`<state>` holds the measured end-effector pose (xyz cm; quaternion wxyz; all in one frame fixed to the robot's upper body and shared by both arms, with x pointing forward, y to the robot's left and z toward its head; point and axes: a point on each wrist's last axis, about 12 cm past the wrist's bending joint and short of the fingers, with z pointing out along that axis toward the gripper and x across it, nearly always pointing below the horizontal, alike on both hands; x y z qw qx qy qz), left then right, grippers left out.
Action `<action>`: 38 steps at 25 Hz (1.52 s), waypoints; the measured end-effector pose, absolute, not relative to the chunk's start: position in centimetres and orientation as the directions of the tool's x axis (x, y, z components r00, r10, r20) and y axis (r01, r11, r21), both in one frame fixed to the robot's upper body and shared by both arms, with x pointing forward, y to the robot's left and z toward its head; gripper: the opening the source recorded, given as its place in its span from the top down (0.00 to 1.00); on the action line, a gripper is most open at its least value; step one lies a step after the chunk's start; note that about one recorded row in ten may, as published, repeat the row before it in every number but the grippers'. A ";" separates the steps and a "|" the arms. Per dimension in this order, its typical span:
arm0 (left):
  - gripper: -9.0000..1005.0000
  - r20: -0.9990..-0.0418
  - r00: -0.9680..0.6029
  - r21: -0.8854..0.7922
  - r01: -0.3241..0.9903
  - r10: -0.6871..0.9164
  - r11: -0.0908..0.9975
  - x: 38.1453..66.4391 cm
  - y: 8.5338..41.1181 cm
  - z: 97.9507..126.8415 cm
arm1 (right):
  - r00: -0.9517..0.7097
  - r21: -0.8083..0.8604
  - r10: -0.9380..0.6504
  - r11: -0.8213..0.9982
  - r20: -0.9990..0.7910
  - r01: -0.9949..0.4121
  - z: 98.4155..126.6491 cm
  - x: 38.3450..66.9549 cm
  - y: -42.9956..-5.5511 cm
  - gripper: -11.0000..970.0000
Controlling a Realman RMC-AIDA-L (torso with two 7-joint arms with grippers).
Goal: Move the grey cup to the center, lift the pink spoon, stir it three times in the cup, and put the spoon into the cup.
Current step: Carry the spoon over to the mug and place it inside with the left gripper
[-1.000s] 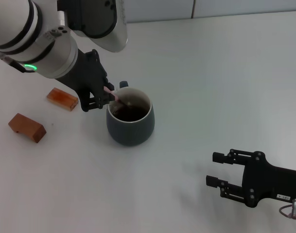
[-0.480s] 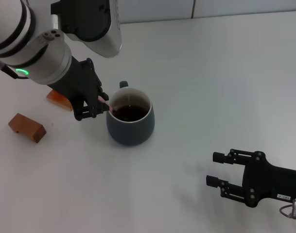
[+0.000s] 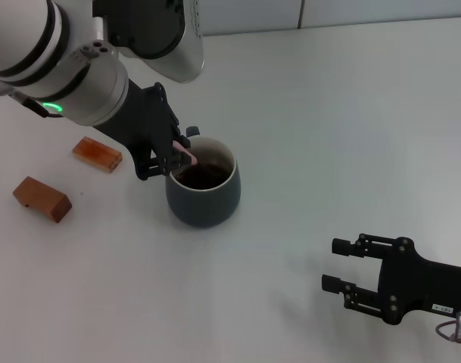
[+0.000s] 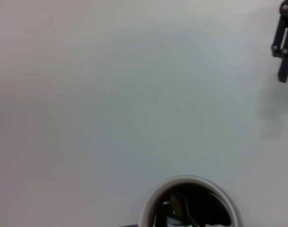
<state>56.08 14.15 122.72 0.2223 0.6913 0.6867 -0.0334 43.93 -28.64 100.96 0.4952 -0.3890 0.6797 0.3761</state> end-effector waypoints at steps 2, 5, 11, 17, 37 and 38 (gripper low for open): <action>0.82 -0.344 0.040 0.270 0.961 0.938 0.058 56.3 14.3 122.6 | -0.207 0.126 -0.156 0.414 -0.966 -0.901 101.0 43.9 -28.6 0.37; 0.82 -0.332 0.018 0.278 0.957 0.943 0.079 56.6 14.6 122.6 | -0.207 0.126 -0.156 0.415 -0.966 -0.901 101.0 43.9 -28.6 0.38; 0.82 -0.305 -0.007 0.275 0.957 0.952 0.095 56.6 15.0 122.6 | -0.208 0.127 -0.156 0.415 -0.966 -0.901 100.9 43.9 -28.6 0.37; 0.82 -0.292 -0.008 0.229 0.970 0.956 0.078 56.0 15.1 122.6 | -0.211 0.131 -0.153 0.413 -0.966 -0.901 100.9 43.8 -28.5 0.37; 0.81 -0.336 -0.021 0.266 0.957 0.942 0.117 56.9 14.8 122.6 | -0.212 0.133 -0.158 0.402 -0.964 -0.906 100.9 43.7 -28.5 0.37; 0.81 -0.329 -0.029 0.262 0.958 0.944 0.120 56.8 15.0 122.5 | -0.212 0.133 -0.158 0.402 -0.964 -0.906 100.9 43.7 -28.5 0.37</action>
